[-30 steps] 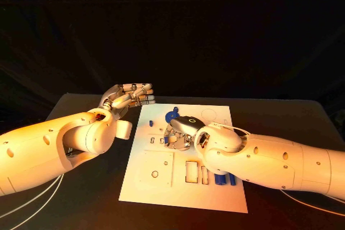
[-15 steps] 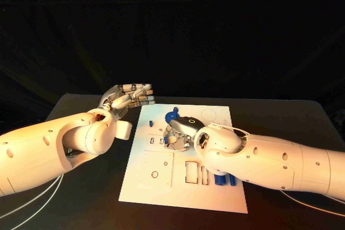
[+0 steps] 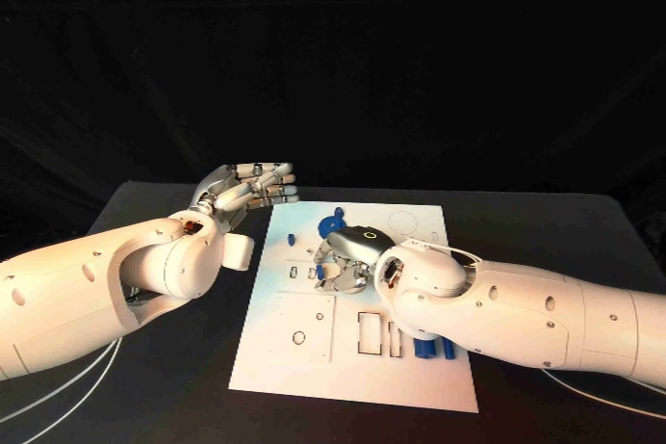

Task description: Assemble the parts on the task board

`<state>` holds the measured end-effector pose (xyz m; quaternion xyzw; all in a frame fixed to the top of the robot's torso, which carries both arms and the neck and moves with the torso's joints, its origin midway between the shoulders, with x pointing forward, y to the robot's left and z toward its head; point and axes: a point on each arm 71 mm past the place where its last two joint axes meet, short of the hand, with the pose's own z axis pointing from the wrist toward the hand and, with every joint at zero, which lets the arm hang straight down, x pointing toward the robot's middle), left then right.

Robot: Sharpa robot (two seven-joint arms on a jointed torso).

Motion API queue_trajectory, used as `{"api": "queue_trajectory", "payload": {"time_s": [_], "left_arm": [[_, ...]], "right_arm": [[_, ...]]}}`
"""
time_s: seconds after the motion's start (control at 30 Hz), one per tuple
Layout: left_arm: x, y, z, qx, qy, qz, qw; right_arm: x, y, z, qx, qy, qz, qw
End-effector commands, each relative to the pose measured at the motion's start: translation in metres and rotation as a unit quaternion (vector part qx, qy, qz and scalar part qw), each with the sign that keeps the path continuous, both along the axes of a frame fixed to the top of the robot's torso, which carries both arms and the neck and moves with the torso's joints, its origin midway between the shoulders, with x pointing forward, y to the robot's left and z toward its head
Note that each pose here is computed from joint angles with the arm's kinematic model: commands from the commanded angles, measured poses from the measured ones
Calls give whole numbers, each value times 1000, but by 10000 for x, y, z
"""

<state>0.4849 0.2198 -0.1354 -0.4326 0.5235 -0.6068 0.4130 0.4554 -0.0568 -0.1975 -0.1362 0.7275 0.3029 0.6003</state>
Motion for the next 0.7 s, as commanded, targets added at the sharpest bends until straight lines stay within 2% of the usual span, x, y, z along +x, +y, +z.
{"api": "queue_trajectory", "payload": {"time_s": [0.03,0.17,0.27,0.43,0.5,0.57,0.6,0.7], "left_arm": [[0,-12,5,-2,0,-9,1000],[18,17,-10,11,2,-9,1000],[42,40,-35,27,7,-18,999],[69,52,-111,87,20,-63,994],[63,39,-150,119,31,-86,989],[48,26,-202,172,44,-110,978],[45,24,-213,184,47,-115,975],[18,14,-299,264,72,-148,950]], "right_arm": [[-31,-21,74,41,-28,-1,999],[-84,-97,197,113,-45,11,992],[-99,-192,316,167,-37,23,985],[-63,-524,552,216,16,7,976],[-49,-656,612,226,30,-6,974],[-30,-827,670,240,43,-26,969],[-26,-862,678,243,45,-30,969],[7,-1114,721,259,57,-63,962]]}}
